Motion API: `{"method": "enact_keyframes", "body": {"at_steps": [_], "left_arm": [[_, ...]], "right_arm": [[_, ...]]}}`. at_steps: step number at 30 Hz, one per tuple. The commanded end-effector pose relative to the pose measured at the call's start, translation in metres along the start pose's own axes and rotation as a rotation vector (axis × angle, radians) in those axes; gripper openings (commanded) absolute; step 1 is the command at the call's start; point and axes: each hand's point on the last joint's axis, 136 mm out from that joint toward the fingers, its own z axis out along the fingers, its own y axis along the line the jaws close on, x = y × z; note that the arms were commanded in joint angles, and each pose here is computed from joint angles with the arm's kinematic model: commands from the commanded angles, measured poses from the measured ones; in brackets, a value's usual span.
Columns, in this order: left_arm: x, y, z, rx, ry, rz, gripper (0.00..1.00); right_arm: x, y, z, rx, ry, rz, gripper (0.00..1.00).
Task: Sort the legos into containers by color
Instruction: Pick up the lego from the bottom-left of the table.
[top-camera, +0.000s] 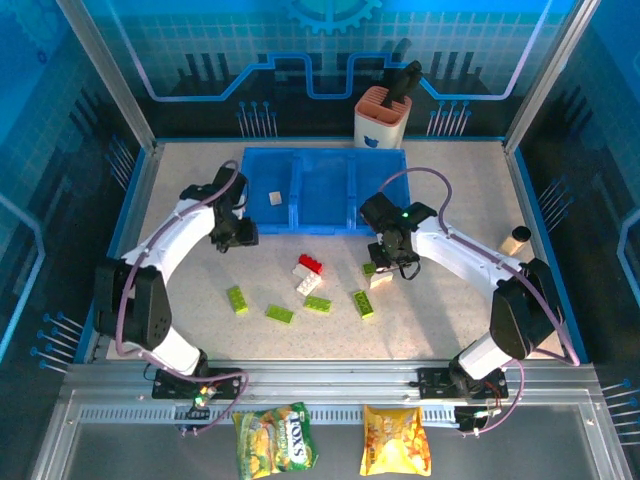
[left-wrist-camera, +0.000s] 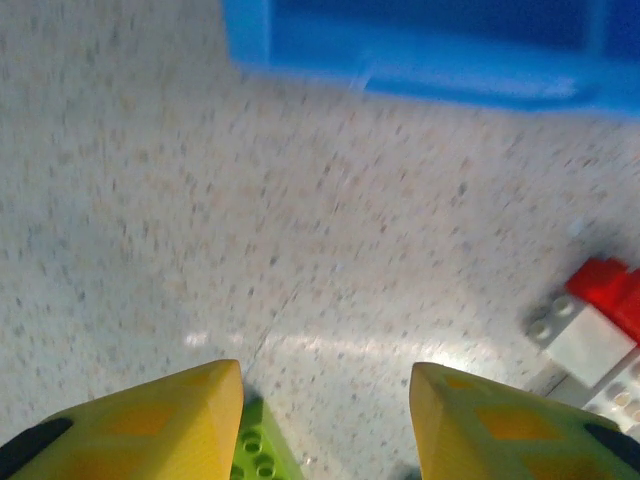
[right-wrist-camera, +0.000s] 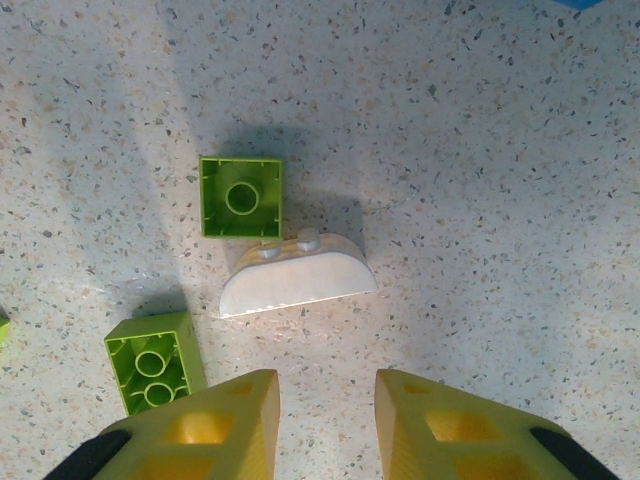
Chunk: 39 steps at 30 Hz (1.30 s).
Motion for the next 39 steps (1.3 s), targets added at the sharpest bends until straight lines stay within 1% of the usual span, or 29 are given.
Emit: {"method": "enact_keyframes", "body": {"at_steps": [1, 5, 7, 10, 16, 20, 26, 34, 39], "left_arm": [[0.023, 0.010, 0.005, -0.019, 0.015, -0.086, 0.49], [0.050, 0.026, 0.018, -0.073, 0.045, -0.181, 0.51], [0.063, 0.030, 0.025, -0.080, 0.061, -0.218, 0.51], [0.083, 0.033, 0.036, -0.086, 0.086, -0.255, 0.52], [0.106, 0.032, 0.053, -0.074, 0.124, -0.292, 0.56], [0.113, 0.033, 0.062, -0.078, 0.143, -0.300, 0.55], [0.120, 0.033, 0.072, -0.076, 0.169, -0.294, 0.47], [0.118, 0.030, 0.072, -0.063, 0.172, -0.267, 0.39], [0.116, 0.029, 0.068, -0.057, 0.166, -0.254, 0.36]], "right_arm": [[0.008, 0.007, 0.007, -0.002, 0.026, -0.018, 0.32], [0.009, 0.011, 0.010, -0.013, 0.035, -0.037, 0.32], [0.009, 0.013, 0.011, -0.019, 0.039, -0.049, 0.32], [0.009, 0.015, 0.013, -0.021, 0.040, -0.067, 0.32], [0.011, 0.018, 0.018, -0.037, 0.052, -0.085, 0.32], [0.012, 0.017, 0.020, -0.032, 0.055, -0.092, 0.32], [0.012, 0.016, 0.017, -0.028, 0.053, -0.090, 0.32], [0.013, 0.017, 0.015, -0.031, 0.057, -0.087, 0.32], [0.013, 0.016, 0.013, -0.027, 0.055, -0.086, 0.32]]}}
